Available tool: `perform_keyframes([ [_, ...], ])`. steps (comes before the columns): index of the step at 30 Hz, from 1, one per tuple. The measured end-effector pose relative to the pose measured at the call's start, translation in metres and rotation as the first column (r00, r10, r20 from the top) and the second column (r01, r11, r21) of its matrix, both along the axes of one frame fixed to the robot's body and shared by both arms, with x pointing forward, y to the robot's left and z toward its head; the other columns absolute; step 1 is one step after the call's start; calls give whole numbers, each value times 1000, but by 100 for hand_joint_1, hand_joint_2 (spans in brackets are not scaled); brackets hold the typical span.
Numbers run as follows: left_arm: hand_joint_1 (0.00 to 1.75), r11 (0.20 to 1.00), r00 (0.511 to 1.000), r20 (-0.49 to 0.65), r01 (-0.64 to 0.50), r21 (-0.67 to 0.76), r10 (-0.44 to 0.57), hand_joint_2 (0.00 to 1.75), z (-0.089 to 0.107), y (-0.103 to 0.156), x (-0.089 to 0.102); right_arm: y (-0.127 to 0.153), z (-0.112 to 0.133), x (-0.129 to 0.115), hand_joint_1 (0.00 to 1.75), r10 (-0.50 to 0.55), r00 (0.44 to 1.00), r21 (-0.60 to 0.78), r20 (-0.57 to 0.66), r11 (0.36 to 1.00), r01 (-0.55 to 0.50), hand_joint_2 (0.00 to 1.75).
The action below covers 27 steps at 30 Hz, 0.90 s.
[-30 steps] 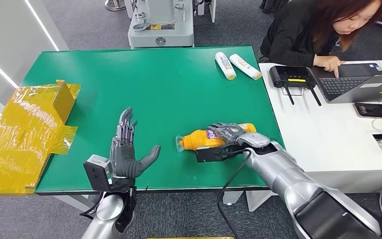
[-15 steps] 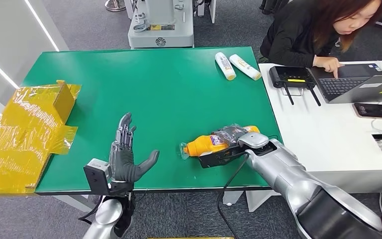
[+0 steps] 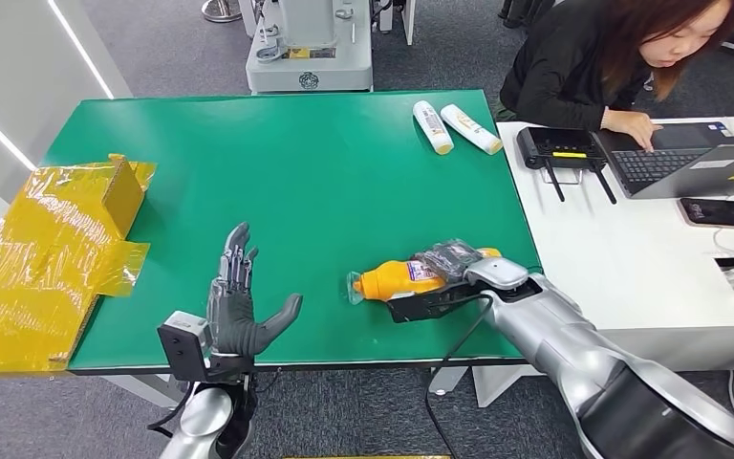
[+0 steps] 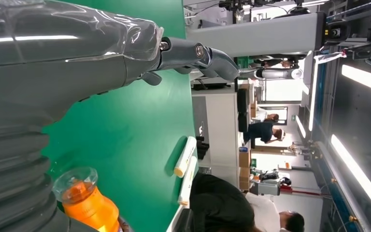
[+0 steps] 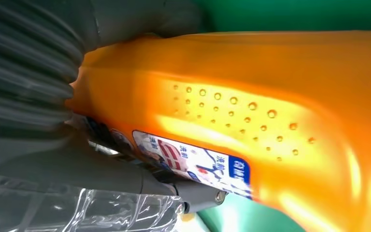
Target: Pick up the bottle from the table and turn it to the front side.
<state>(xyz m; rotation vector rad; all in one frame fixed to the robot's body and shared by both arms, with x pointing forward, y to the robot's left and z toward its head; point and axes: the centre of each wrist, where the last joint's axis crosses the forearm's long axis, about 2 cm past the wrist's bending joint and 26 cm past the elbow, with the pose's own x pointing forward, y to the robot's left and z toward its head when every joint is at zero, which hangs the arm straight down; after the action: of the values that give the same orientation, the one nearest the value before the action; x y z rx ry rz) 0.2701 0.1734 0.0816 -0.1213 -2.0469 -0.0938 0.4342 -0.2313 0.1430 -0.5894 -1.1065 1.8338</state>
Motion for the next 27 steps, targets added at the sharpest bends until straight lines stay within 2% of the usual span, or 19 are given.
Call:
perform_keyframes([
  [3,0,1000,1000,1,-3,1,3,175,0,1,-1,-3,-3,-1,175,-1,1000,44,2,999,1,175],
  [6,0,1000,1000,5,-14,3,14,175,-1,2,-4,-5,-7,-5,175,11,1000,193,16,981,-14,175],
  [10,0,1000,1000,10,-29,6,29,175,-1,3,-11,-5,-16,-14,175,4,999,442,52,897,-26,175],
  [15,0,999,999,14,-42,2,42,175,-1,5,-13,-4,-22,-22,175,-19,997,552,68,834,-21,175],
  [17,0,999,999,17,-46,3,46,175,0,5,-13,-3,-27,-29,175,-34,996,629,81,777,-24,175],
  [21,0,999,998,16,-54,5,54,175,-1,6,-15,7,-42,-52,175,-86,988,780,127,625,-46,175],
  [25,0,998,998,16,-56,6,56,175,-1,6,-15,8,-44,-56,175,-99,986,798,137,601,-51,175],
  [27,0,998,998,18,-58,8,57,175,-1,6,-15,15,-47,-71,175,-135,978,841,161,537,-64,175],
])
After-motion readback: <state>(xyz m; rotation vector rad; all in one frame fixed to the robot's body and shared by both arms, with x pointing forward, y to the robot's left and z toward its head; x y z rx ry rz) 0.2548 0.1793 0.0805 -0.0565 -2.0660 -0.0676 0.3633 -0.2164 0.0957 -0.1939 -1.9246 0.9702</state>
